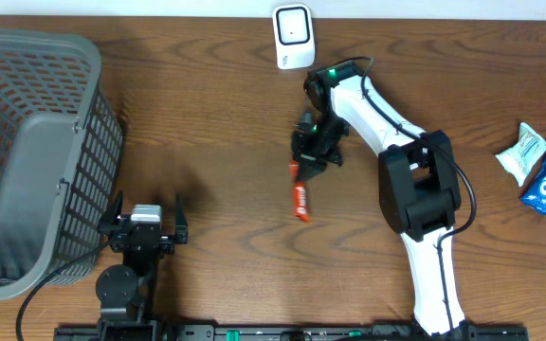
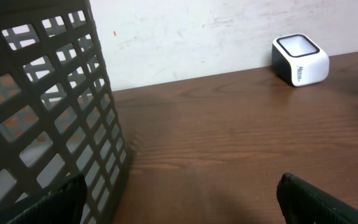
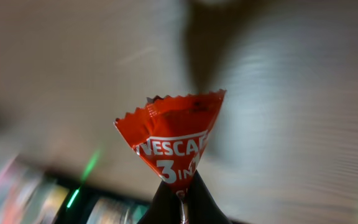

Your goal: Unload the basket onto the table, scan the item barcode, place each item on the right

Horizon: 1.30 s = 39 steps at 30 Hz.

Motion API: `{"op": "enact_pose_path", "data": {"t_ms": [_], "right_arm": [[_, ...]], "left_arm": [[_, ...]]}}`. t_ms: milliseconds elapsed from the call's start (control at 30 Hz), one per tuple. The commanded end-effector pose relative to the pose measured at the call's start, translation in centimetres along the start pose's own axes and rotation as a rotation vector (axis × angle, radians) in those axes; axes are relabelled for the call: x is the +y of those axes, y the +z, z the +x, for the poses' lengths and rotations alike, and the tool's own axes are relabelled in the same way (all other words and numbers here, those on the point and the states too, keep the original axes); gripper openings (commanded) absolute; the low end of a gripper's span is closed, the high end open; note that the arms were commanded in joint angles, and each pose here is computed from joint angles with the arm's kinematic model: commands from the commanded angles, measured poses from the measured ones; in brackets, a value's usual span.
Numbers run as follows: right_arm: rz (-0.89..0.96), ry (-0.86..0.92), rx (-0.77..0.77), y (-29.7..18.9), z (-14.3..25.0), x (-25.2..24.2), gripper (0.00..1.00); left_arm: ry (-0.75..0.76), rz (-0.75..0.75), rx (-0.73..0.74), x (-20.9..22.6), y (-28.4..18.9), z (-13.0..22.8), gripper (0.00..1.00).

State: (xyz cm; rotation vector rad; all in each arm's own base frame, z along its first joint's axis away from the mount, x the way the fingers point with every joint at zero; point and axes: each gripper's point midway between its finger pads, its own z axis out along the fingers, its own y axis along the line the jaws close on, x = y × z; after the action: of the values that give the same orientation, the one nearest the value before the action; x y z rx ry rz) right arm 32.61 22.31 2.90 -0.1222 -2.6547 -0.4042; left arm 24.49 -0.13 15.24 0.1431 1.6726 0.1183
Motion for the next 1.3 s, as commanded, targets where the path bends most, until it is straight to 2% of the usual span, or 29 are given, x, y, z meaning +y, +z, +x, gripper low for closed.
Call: {"op": "enact_pose_path", "data": {"t_ms": [0,67,167,267,333,433,467,600,800,833,867,1000,1067,1267], "right_arm": [[0.286,0.223,-0.181,-1.2,-2.9,-5.7,0.01],[0.278,0.235,-0.185,-1.5,-3.1,-6.1,0.18],[0.274,0.246,-0.187,-1.9,-3.3,-6.4,0.27],[0.28,0.243,-0.175,-2.1,-2.9,-6.5,0.32],[0.291,0.247,-0.155,-2.4,-2.2,-6.5,0.41],[0.317,0.245,-0.12,-2.7,-0.9,-6.2,0.43],[0.321,0.241,-0.118,-2.7,-0.8,-6.0,0.53],[0.329,0.218,-0.125,-2.4,-0.3,-4.8,0.54],[0.378,0.314,-0.17,-1.7,0.3,-3.9,0.53],[0.405,0.344,-0.202,-1.7,0.2,-4.0,0.74],[0.432,0.372,-0.237,-1.7,0.1,-4.0,0.84],[0.516,0.398,-0.4,-1.7,-0.9,-3.4,0.89],[0.505,0.382,-0.405,-1.1,-1.0,-2.7,0.88],[0.525,0.424,-0.388,0.7,-0.2,-3.2,0.63]], "left_arm": [[-0.013,0.003,0.046,-0.1,0.1,1.5,0.98],[-0.013,0.003,0.046,-0.1,0.1,1.5,0.98],[-0.013,0.003,0.046,-0.1,0.1,1.5,0.98],[-0.013,0.003,0.046,-0.1,0.1,1.5,0.98],[-0.013,0.003,0.046,-0.1,0.1,1.5,0.98],[-0.013,0.003,0.046,-0.1,0.1,1.5,0.98],[-0.013,0.003,0.046,-0.1,0.1,1.5,0.98],[-0.013,0.003,0.046,-0.1,0.1,1.5,0.98],[-0.013,0.003,0.046,-0.1,0.1,1.5,0.98],[-0.013,0.003,0.046,-0.1,0.1,1.5,0.98],[-0.013,0.003,0.046,-0.1,0.1,1.5,0.98],[-0.013,0.003,0.046,-0.1,0.1,1.5,0.98],[-0.013,0.003,0.047,-0.1,0.1,1.5,0.98],[-0.013,0.003,0.046,-0.1,0.1,1.5,0.98]]}}
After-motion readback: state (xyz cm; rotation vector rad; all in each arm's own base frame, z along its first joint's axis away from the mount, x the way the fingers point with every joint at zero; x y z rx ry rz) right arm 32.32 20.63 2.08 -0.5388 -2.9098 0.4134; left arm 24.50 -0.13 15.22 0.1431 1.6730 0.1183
